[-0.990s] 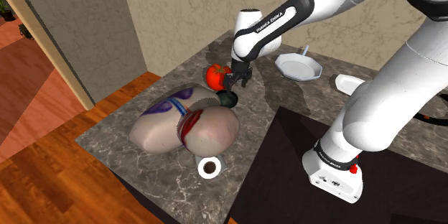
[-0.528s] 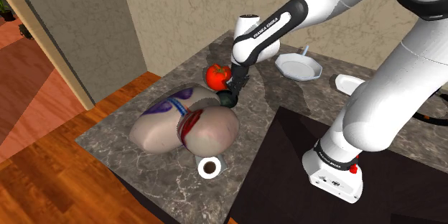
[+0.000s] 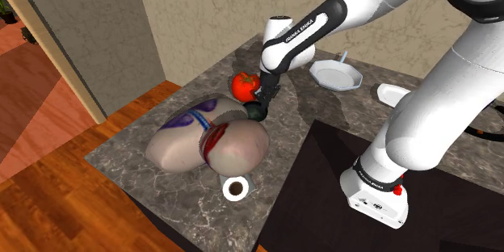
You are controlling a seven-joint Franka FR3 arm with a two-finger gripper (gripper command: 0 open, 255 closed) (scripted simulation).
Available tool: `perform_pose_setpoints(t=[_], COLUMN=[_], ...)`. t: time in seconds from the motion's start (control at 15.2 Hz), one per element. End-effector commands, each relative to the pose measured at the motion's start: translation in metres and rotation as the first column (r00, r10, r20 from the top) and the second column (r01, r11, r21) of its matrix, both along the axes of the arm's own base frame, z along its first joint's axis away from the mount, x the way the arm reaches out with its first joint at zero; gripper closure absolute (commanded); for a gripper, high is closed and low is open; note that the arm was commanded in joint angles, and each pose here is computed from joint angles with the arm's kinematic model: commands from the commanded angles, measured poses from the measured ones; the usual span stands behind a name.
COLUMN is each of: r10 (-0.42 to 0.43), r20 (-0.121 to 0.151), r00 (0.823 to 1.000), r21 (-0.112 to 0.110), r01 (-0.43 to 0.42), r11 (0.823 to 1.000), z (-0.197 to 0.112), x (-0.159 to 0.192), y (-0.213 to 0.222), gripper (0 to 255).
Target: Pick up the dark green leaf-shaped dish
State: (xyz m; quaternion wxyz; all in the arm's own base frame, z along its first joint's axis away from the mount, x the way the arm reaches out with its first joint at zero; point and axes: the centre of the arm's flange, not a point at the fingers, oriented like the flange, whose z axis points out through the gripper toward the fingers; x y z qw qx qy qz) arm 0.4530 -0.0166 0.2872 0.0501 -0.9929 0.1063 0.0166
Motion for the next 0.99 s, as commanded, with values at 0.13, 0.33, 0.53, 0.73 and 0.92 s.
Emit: perform_pose_setpoints(t=[0.13,0.33,0.53,0.73,0.92], r10=[0.0,0.0,0.0,0.0,0.0], r20=[0.0,0.0,0.0,0.0,0.0], r00=[1.0,1.0,1.0,1.0,1.0], r21=[0.0,0.0,0.0,0.0,0.0], r01=[0.0,0.0,0.0,0.0,0.0], r11=[1.0,1.0,1.0,1.0,1.0], z=[0.019,0.035,0.051,0.067,0.078], x=[0.0,0.0,0.0,0.0,0.0], y=[0.0,0.0,0.0,0.0,0.0], gripper=[255,255,255,255,255])
